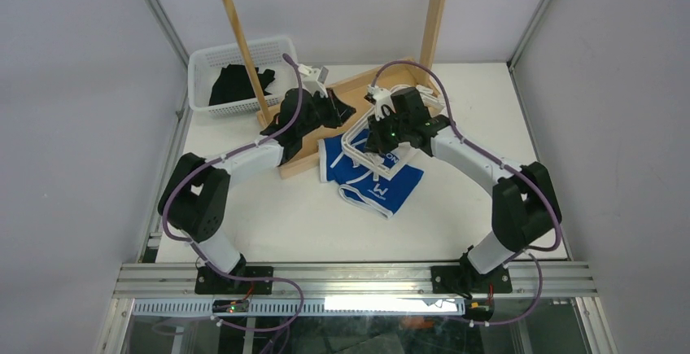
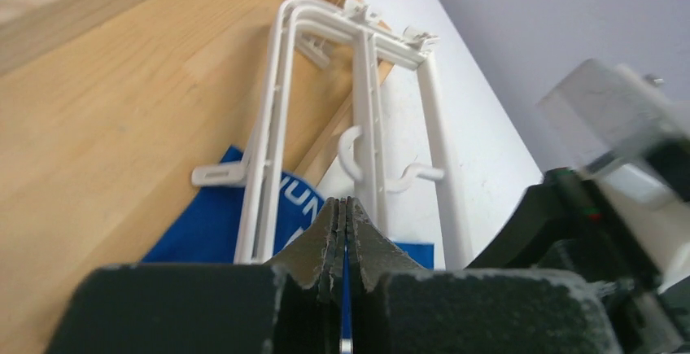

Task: Clip the underwear to the hanger
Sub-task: Clamp the underwear onto the hanger.

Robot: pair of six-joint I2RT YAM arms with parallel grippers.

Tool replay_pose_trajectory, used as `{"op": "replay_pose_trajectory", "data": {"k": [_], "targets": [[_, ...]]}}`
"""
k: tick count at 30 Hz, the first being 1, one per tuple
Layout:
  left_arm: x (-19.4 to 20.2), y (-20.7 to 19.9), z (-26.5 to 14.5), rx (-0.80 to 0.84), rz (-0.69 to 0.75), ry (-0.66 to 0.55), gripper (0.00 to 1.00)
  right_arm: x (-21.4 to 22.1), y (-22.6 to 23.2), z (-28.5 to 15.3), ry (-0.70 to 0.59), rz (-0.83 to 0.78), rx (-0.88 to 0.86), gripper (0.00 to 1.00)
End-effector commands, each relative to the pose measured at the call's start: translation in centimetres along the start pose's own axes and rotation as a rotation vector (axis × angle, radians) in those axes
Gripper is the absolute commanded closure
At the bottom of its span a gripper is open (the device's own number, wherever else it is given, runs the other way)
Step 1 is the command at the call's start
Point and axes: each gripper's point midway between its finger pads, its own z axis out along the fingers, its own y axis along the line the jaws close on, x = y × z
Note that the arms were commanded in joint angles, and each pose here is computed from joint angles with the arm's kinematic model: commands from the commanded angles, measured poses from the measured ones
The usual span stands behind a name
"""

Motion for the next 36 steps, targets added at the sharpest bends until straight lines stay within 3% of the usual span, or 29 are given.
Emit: {"op": "replay_pose_trajectory", "data": {"k": [1, 5, 10, 17, 21, 27, 33, 36], "targets": [[-2.9, -1.4, 1.7, 0.09, 0.055, -0.041, 1.0, -5.4, 1.4, 0.7, -0.115, -0.045, -0.072, 1.0], [-4.5, -1.1, 1.2, 0.08, 0.063, -0.063, 1.0, -6.2, 1.1, 1.1, -0.09, -0.048, -0.065, 1.0], [-4.8, 0.3, -2.3, 0.005, 0.056, -0.1, 0.85, -5.6, 1.0, 0.0, -0.03, -0.059, -0.041, 1.0], [-1.7, 1.5, -5.5, -0.036, 0.016, -0.08, 0.64, -3.0, 0.9, -1.4, 0.028, -0.057, -0.017, 1.0], [-0.7, 2.2, -5.7, -0.054, 0.011, -0.061, 0.5, -2.7, 0.5, -2.3, 0.014, -0.068, 0.024, 0.82], [-1.5, 1.4, -6.5, -0.038, 0.004, -0.086, 0.49, -5.6, -2.3, -3.5, -0.149, 0.05, 0.212, 0.56], [-2.4, 1.1, -8.4, -0.063, 0.007, -0.13, 0.48, -7.4, -3.8, -2.1, -0.309, 0.373, 0.316, 0.51], [-2.7, 0.7, -9.2, -0.063, 0.004, -0.144, 0.47, -7.4, -3.8, -0.6, -0.342, 0.495, 0.336, 0.43]]}}
